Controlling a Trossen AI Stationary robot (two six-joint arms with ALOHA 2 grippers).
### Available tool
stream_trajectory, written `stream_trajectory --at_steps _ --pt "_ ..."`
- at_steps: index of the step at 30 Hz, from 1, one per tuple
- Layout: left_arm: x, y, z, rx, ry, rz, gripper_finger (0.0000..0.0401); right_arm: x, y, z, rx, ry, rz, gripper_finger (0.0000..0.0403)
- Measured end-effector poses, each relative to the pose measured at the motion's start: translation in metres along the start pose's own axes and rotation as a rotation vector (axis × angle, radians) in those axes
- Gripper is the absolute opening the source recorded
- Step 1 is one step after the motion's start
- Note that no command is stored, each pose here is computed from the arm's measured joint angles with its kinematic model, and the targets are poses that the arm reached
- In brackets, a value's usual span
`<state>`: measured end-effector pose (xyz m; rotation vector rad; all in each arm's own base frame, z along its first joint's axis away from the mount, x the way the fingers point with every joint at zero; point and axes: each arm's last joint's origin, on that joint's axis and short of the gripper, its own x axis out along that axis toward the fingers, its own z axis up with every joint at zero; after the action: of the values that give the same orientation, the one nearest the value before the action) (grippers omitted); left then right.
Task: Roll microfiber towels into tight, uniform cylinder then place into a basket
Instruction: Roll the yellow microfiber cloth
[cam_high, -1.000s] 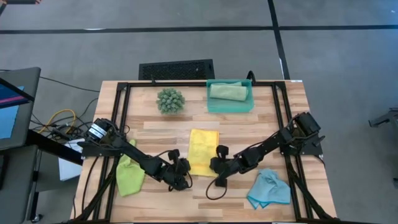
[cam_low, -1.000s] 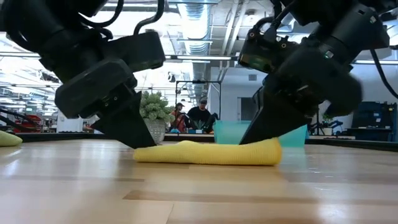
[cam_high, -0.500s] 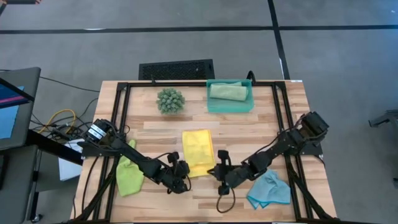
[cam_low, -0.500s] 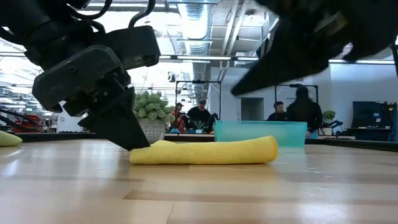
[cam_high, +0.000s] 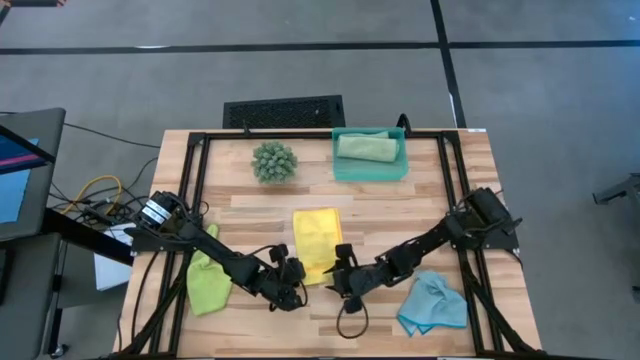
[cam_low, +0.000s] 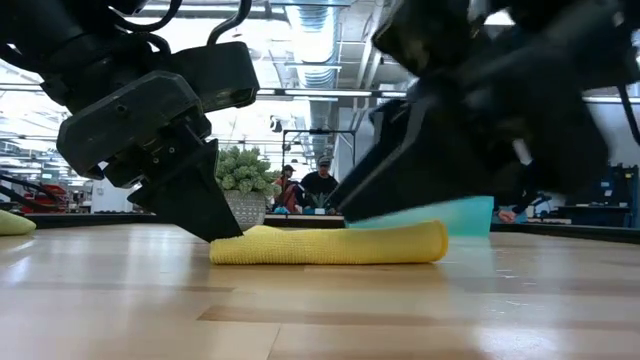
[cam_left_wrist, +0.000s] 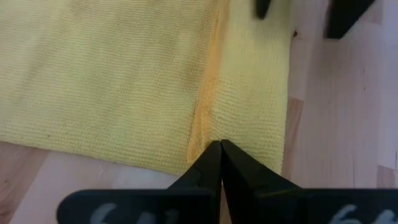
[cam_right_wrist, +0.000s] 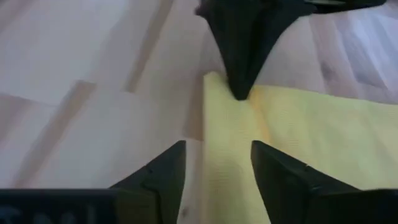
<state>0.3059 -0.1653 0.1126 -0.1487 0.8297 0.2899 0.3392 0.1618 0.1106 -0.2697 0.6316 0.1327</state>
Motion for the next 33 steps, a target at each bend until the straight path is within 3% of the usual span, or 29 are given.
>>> stream_trajectory --at_steps 8,21,28,33 --pt "0.0 0.0 0.0 0.001 0.0 0.002 0.0 0.015 -0.005 -0.007 -0.03 0.096 0.001 0.018" --pt "-0.015 0.0 0.014 0.042 -0.082 -0.008 0.0 0.016 -0.009 -0.008 -0.034 0.122 0.042 0.0015" --pt "-0.011 -0.009 0.023 0.144 -0.209 -0.04 0.0 0.016 -0.007 -0.006 -0.002 0.116 0.101 0.0032" --pt "0.0 -0.008 0.017 0.178 -0.178 -0.035 0.0 0.014 -0.007 0.0 -0.006 0.135 0.125 0.002"
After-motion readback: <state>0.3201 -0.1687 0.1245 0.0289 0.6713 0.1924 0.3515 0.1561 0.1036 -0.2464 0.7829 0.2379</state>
